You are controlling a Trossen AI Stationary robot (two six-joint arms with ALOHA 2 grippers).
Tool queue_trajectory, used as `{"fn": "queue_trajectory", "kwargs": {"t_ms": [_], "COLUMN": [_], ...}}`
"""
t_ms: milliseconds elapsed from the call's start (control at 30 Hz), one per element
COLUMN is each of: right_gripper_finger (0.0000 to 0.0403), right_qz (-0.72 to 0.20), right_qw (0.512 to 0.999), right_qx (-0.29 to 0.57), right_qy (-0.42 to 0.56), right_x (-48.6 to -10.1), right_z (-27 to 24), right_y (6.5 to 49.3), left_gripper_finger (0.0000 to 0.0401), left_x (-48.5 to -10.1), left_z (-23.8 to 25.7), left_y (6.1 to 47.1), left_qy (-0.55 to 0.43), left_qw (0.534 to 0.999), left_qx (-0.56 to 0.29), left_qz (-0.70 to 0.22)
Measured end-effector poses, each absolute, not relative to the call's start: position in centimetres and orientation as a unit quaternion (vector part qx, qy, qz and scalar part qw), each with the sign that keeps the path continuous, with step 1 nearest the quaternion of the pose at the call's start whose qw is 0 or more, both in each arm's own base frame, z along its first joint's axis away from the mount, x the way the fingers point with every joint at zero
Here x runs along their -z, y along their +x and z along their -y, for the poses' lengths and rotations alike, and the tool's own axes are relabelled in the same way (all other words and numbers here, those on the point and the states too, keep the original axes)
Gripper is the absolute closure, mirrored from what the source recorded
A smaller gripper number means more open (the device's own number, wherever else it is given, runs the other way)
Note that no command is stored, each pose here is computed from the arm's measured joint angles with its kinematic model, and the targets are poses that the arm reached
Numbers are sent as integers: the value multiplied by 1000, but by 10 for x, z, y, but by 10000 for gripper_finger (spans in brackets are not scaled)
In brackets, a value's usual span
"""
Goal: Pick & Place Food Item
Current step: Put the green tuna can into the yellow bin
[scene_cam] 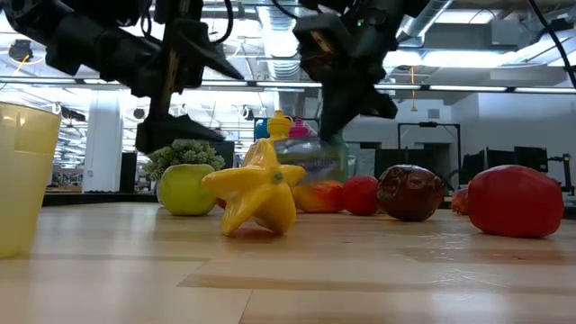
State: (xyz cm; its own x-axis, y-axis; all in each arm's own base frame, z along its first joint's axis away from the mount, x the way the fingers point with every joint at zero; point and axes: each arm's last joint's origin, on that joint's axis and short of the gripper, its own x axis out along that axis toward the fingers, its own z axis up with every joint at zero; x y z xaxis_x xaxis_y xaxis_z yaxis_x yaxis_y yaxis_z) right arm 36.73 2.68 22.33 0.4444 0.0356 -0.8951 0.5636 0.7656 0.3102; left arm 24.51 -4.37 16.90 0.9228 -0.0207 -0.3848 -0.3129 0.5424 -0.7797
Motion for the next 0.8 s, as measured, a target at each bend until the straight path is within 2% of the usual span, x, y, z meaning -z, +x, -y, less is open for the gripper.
{"fn": "queue_trajectory", "kwargs": {"t_ms": [567, 800], "right_gripper_finger": [403, 403], "right_qz": [-436, -427], "right_qw": [832, 838], "right_qx": [136, 127], "right_qy": [314, 315], "right_x": [-251, -252], "right_z": [-28, -32], "right_y": [367, 368], "left_gripper_finger": [61, 69], "left_x": [-157, -161], "left_z": [34, 37], "left_y": [269, 304], "left_qy": [-470, -475], "left_qw": [863, 863], "left_qx": [-103, -26], "left_qz": [-156, -169]}}
